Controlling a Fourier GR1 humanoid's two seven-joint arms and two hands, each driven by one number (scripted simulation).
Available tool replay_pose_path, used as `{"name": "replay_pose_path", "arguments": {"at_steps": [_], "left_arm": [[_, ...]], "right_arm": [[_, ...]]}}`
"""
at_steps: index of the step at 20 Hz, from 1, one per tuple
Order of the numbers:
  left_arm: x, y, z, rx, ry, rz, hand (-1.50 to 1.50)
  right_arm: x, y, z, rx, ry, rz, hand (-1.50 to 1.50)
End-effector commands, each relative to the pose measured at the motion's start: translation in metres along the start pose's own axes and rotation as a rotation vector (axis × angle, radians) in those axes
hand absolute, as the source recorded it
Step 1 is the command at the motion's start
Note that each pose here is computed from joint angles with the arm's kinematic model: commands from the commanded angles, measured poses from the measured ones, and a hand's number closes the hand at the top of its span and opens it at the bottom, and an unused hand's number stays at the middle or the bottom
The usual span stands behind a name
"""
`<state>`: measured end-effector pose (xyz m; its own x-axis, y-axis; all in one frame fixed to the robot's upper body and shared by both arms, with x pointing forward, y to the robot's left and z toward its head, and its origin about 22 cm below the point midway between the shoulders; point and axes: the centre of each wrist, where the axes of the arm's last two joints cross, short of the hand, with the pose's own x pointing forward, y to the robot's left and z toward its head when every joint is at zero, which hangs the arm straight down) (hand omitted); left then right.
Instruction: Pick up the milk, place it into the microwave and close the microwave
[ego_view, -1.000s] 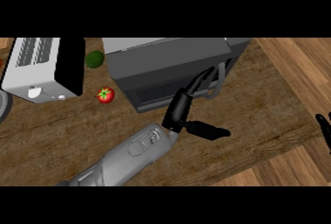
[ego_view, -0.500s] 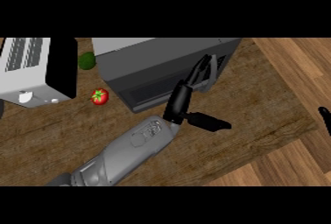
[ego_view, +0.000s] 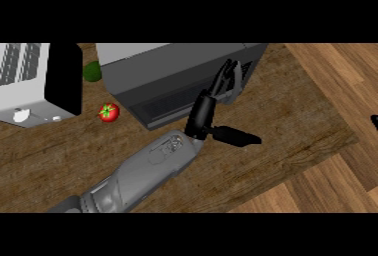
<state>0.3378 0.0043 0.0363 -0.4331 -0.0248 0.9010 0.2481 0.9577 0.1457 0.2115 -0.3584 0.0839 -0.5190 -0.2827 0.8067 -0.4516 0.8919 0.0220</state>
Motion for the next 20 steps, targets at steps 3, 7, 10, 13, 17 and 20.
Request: {"name": "replay_pose_path", "arguments": {"at_steps": [3, 7, 10, 13, 17, 20], "left_arm": [[0.005, 0.002, -0.016, 0.038, 0.005, -0.001, -1.5], [0.005, 0.0, -0.016, 0.028, -0.017, 0.004, -1.5], [-0.001, 0.002, -0.012, 0.044, -0.011, -0.006, -1.5], [0.001, 0.001, -0.014, 0.049, -0.016, 0.008, -1.5], [-0.002, 0.002, -0.013, 0.054, -0.021, -0.002, -1.5], [-0.001, 0.001, -0.013, 0.049, -0.028, 0.004, -1.5]], "right_arm": [[0.007, -0.006, -0.005, 0.01, 0.005, -0.003, -1.5], [0.005, -0.005, -0.011, 0.009, -0.007, -0.017, -1.5], [0.009, -0.008, -0.012, 0.026, 0.002, -0.008, -1.5], [0.013, -0.012, -0.015, 0.033, 0.01, -0.004, -1.5], [0.014, -0.011, -0.018, 0.043, 0.014, -0.009, -1.5], [0.014, -0.014, -0.018, 0.033, 0.013, -0.021, -1.5]]}}
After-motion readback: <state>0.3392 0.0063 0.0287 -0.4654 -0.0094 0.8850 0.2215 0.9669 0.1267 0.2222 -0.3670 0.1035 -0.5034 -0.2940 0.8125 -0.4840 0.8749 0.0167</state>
